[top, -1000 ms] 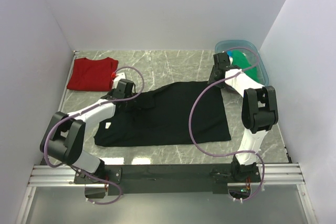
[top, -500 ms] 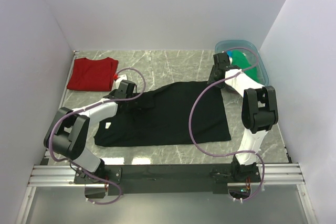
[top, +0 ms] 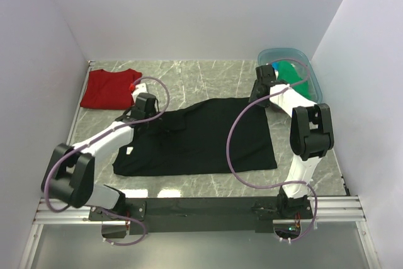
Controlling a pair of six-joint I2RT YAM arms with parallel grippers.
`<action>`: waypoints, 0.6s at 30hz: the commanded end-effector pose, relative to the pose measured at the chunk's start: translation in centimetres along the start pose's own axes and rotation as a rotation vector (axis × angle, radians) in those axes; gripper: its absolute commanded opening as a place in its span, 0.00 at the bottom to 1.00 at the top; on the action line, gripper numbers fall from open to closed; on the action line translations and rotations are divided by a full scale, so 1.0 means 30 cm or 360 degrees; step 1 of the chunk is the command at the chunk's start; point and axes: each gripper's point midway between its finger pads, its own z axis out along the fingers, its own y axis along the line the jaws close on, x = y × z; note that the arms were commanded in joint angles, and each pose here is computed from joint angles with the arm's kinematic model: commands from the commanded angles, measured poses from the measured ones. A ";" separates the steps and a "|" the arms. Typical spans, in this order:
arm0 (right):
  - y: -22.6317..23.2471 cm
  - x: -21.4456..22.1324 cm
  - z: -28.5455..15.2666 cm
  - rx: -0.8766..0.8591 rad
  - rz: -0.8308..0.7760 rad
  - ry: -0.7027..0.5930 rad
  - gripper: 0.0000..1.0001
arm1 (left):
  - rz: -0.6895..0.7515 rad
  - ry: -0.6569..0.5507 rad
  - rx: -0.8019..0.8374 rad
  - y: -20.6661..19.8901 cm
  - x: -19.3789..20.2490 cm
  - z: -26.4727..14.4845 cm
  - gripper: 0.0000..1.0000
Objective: Fold and stack the t-shirts
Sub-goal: Fold the tshirt
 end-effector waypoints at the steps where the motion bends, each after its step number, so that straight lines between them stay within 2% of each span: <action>1: 0.009 -0.029 -0.050 -0.0058 0.0002 -0.0087 0.46 | -0.0027 -0.0101 0.0016 0.007 -0.058 -0.042 0.01; 6: 0.043 0.001 -0.067 -0.0114 -0.0030 -0.0114 0.46 | -0.0029 -0.0110 0.0012 0.017 -0.062 -0.052 0.01; 11: 0.019 -0.016 -0.055 -0.0032 -0.0034 -0.0120 0.46 | -0.0037 -0.0141 0.0013 0.021 -0.084 -0.073 0.00; 18: 0.026 -0.115 -0.015 0.0016 0.0009 -0.0136 0.47 | -0.0060 -0.0202 0.0012 0.042 -0.125 -0.121 0.01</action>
